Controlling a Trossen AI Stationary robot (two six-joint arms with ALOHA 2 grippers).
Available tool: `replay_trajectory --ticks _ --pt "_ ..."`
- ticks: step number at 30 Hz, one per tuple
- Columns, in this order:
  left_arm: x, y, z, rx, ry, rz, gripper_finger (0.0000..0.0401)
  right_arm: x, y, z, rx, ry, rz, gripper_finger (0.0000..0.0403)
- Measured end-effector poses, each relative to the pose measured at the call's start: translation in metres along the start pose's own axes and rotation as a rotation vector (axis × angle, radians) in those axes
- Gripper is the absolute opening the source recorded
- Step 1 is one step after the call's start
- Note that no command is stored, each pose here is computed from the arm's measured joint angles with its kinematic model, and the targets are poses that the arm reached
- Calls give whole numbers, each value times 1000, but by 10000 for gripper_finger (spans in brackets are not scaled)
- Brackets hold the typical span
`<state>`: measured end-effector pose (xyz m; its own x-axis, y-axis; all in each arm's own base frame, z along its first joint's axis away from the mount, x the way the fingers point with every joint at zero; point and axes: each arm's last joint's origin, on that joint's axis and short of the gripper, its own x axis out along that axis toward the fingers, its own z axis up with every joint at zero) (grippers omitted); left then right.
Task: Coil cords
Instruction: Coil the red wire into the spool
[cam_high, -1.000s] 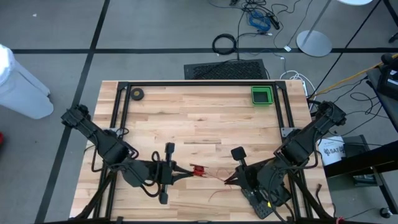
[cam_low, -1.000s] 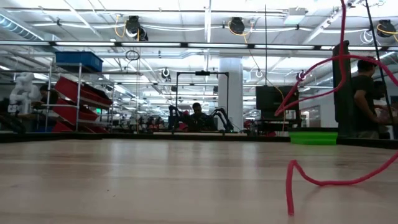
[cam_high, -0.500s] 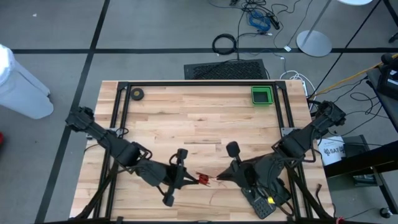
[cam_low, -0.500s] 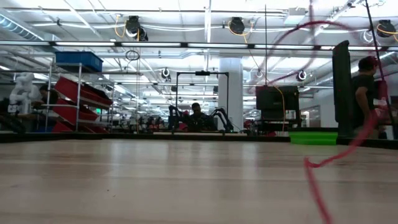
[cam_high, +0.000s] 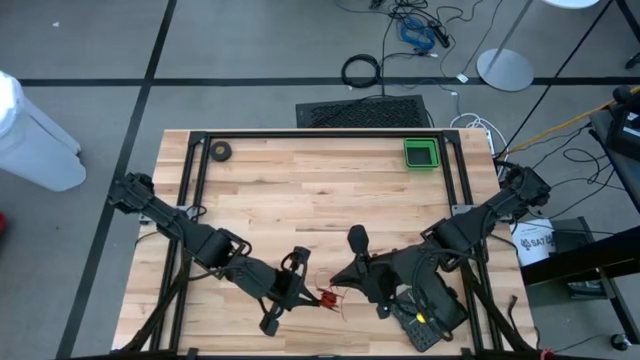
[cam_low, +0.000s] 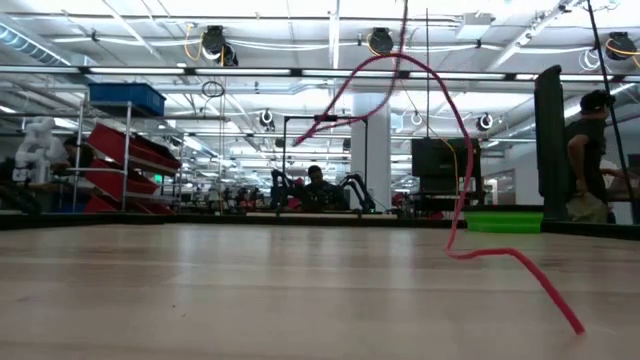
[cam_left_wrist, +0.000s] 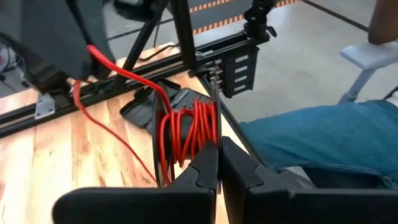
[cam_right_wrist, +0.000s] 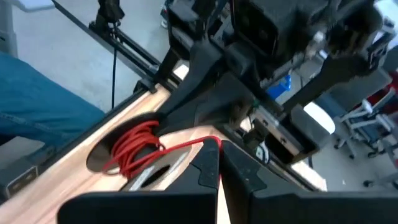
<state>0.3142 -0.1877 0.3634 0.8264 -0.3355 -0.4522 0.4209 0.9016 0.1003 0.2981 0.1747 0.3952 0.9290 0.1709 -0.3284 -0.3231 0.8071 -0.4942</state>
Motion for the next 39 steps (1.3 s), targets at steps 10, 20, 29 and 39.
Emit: replay_trajectory --ticks 10,20,29,39 --pt "0 -6 1 82 -17 -68 8 21 -2 0 -42 -98 58 0" --pt "-1 -14 1 135 -25 -117 8 31 -4 -4 -56 -115 83 0" --pt "-2 -22 5 278 -79 -166 8 39 -8 -5 7 -196 186 3" --pt "-6 -39 9 390 -144 -205 8 62 -7 -13 27 -220 221 4"
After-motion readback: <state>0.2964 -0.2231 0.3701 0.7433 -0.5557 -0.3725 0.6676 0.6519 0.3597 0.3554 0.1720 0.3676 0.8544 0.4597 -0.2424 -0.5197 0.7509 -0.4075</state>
